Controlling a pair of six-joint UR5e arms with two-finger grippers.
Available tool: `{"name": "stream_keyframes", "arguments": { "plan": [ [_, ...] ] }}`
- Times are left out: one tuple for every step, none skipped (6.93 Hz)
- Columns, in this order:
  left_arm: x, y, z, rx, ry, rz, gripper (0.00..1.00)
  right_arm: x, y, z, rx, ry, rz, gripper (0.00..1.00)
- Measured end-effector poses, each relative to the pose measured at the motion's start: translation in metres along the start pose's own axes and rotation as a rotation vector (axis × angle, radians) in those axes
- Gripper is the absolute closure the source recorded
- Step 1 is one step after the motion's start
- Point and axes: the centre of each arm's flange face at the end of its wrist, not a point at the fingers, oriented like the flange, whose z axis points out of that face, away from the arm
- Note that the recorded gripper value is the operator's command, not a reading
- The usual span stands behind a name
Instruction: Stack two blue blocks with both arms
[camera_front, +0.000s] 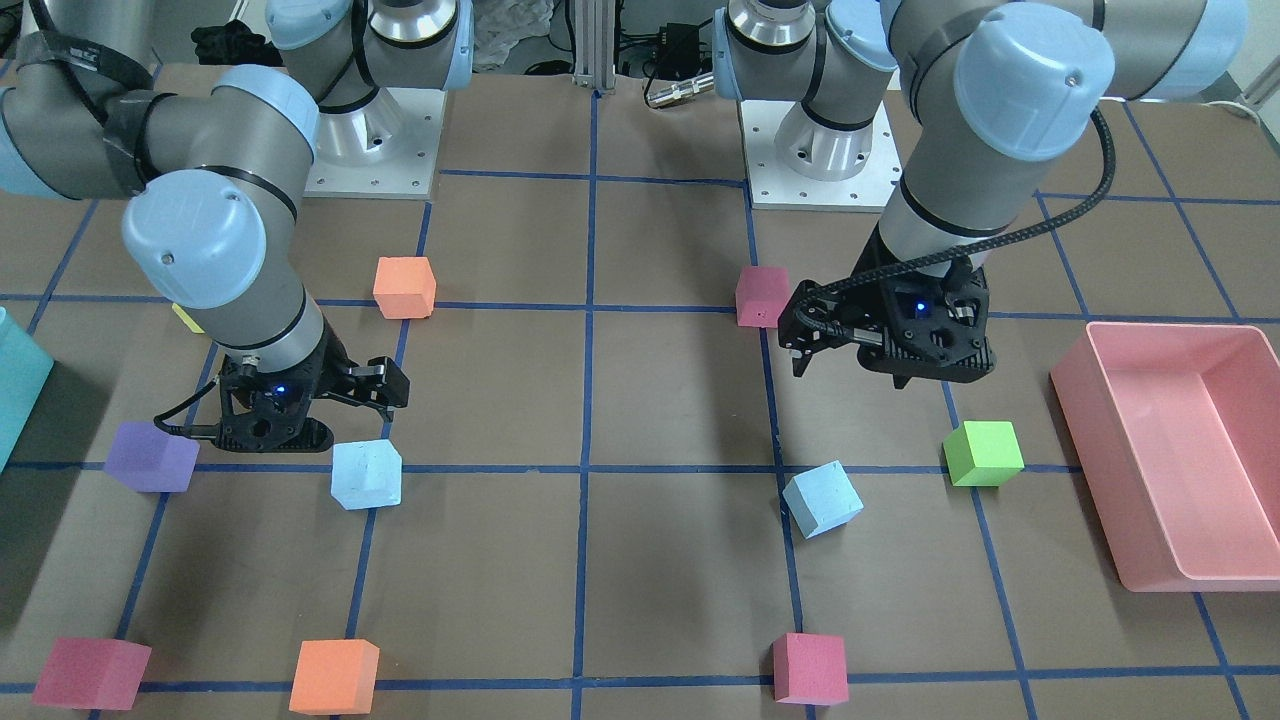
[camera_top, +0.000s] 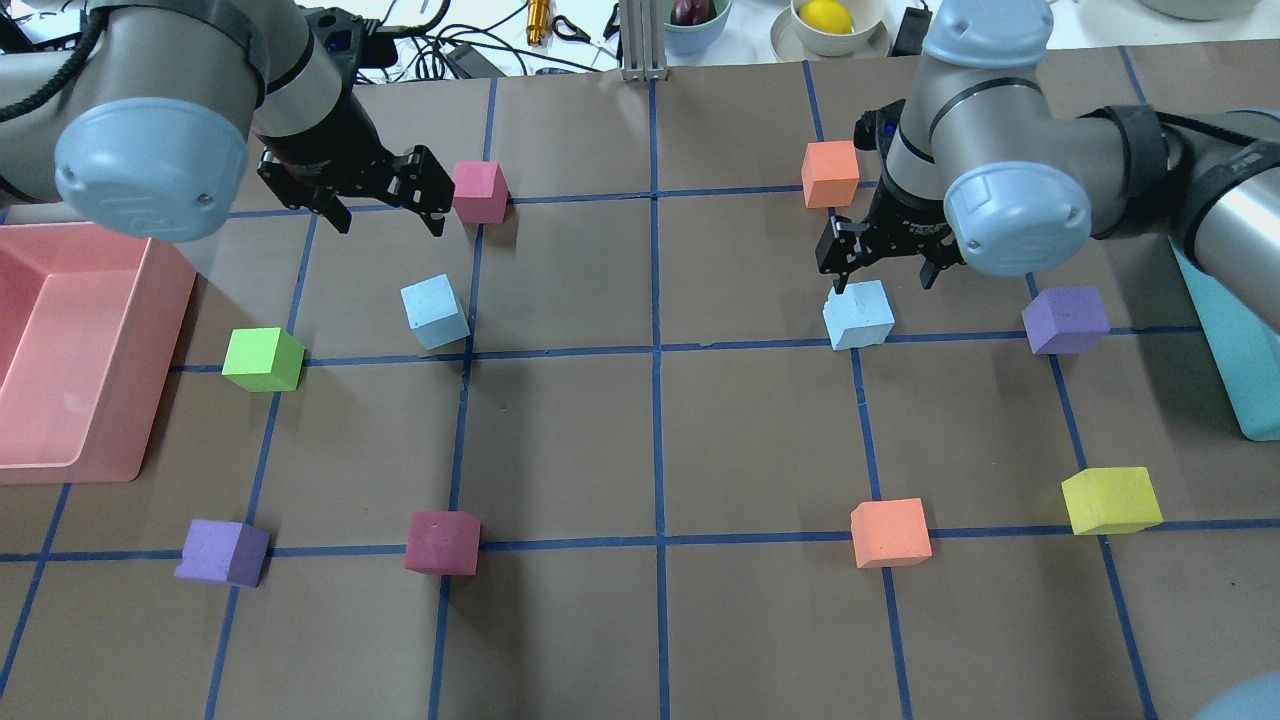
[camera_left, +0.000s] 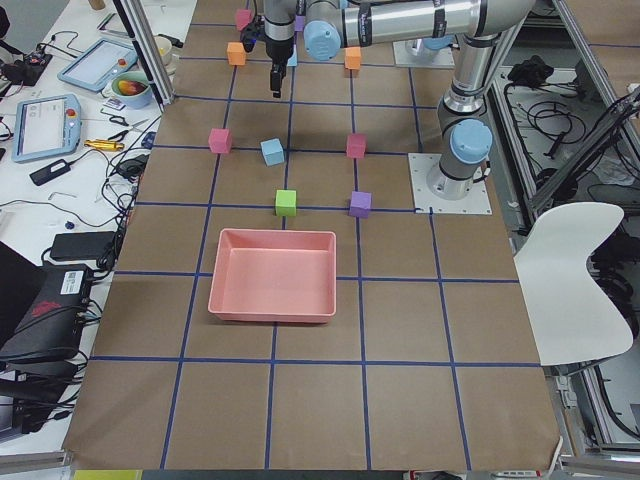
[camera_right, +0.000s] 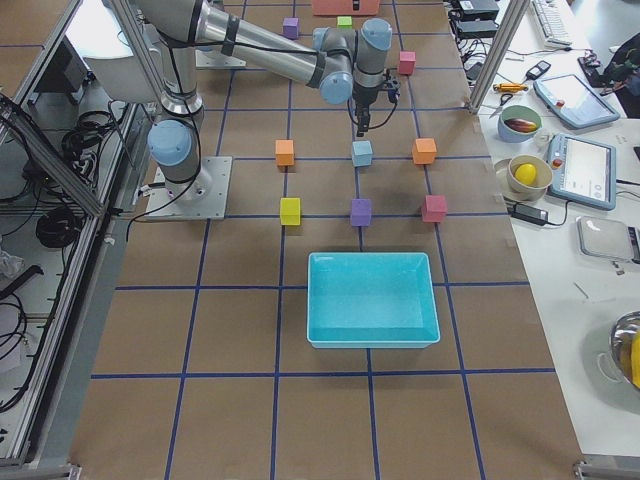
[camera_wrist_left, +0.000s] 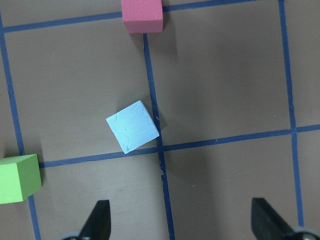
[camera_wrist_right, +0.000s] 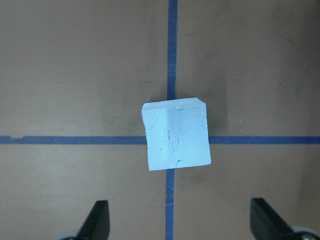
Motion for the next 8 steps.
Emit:
{"name": "stream_keyframes", "arguments": {
  "plan": [
    [-0.006, -0.005, 0.012, 0.005, -0.002, -0.008, 0.0, 0.0, 0.005, 0.024, 0.014, 0.01, 0.0, 0.0],
    [-0.009, -0.013, 0.027, 0.012, -0.004, -0.021, 0.0, 0.0, 0.009, 0.041, 0.039, 0.01, 0.001, 0.0],
    [-0.012, -0.021, 0.041, 0.014, -0.006, -0.039, 0.0, -0.001, 0.009, 0.051, 0.057, 0.006, 0.002, 0.0],
    [-0.013, -0.027, 0.053, 0.013, -0.006, -0.057, 0.0, -0.001, 0.004, 0.06, 0.075, 0.003, 0.003, 0.0],
    [-0.015, -0.03, 0.063, 0.003, -0.006, -0.07, 0.0, -0.002, -0.003, 0.067, 0.094, 0.002, 0.002, 0.0],
    [-0.015, -0.033, 0.073, -0.01, -0.006, -0.075, 0.0, -0.002, -0.007, 0.075, 0.098, 0.002, 0.002, 0.0],
    [-0.016, -0.035, 0.082, -0.022, -0.005, -0.077, 0.0, -0.002, -0.009, 0.082, 0.091, 0.002, 0.0, 0.25],
    [-0.017, -0.037, 0.088, -0.028, -0.005, -0.08, 0.0, -0.002, -0.01, 0.086, 0.086, 0.001, 0.001, 0.63]
  ]
}}
